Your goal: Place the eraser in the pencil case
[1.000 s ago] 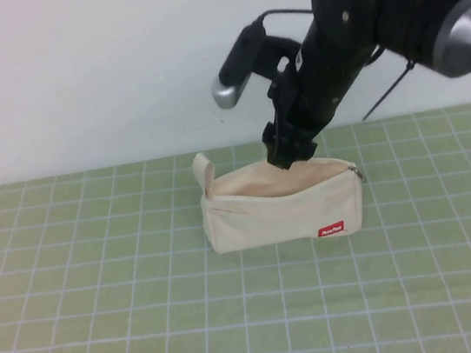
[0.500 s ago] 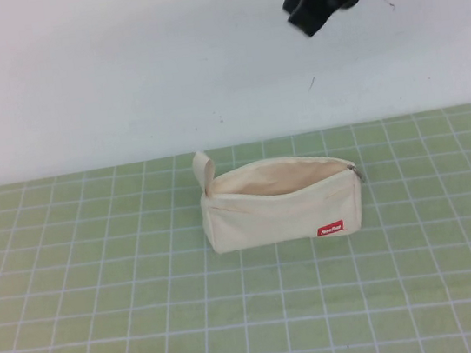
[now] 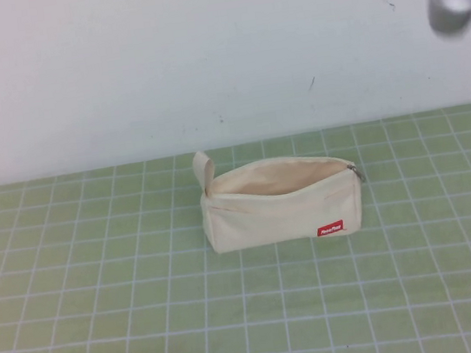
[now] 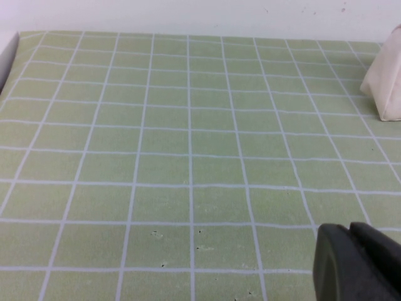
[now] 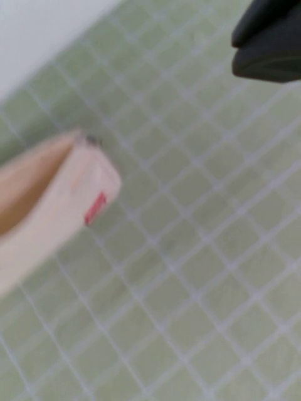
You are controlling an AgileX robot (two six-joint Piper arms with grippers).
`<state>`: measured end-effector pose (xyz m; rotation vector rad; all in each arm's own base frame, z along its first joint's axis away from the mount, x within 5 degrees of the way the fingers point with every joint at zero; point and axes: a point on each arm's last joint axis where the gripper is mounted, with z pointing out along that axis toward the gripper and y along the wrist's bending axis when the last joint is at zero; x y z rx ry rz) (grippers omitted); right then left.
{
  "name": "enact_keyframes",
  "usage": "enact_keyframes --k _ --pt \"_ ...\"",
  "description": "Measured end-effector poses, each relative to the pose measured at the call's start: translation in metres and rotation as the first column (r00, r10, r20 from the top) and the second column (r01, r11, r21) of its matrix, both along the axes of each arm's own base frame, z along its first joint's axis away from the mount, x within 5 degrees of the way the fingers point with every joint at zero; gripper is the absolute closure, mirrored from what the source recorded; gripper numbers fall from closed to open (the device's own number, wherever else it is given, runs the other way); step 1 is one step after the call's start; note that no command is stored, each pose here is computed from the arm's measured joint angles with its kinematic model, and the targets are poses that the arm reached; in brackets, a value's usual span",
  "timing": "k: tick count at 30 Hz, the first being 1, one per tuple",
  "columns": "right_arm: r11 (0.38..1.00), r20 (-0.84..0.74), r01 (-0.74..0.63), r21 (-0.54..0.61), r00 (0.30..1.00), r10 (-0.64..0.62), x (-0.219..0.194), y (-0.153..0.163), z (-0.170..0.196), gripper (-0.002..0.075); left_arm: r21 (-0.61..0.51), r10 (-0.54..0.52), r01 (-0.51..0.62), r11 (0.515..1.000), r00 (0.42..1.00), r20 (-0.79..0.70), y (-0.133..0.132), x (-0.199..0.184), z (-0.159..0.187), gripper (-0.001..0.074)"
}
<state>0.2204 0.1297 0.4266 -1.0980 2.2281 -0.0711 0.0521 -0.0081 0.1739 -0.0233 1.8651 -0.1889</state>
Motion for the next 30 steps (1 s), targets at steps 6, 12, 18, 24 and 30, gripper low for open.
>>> enact_keyframes --k 6,12,18,24,30 --pt "0.983 -0.048 -0.035 0.181 0.998 0.044 -0.036 -0.006 -0.048 0.0724 0.0 0.0 0.0 1.0 1.0 0.0 0.0 0.0 0.0 0.0736" --pt "0.976 -0.244 0.001 0.218 0.968 0.053 -0.053 -0.004 -0.09 0.0726 0.0 0.0 0.0 1.0 1.0 0.0 0.0 0.0 0.0 0.0736" --pt "0.988 -0.355 0.014 0.155 0.934 0.042 -0.054 -0.004 -0.117 0.0726 0.0 0.0 0.0 1.0 1.0 0.0 0.0 0.0 0.0 0.0736" --pt "0.983 -0.142 -0.043 0.181 0.987 0.07 -0.064 -0.029 -0.108 0.0726 -0.002 0.0 0.0 1.0 1.0 0.0 0.0 0.0 0.0 0.0736" --pt "0.97 0.344 -0.021 0.243 0.937 -0.066 -0.088 -0.078 -0.101 0.0726 -0.002 0.0 0.0 1.0 1.0 0.0 0.0 0.0 0.0 0.0736"
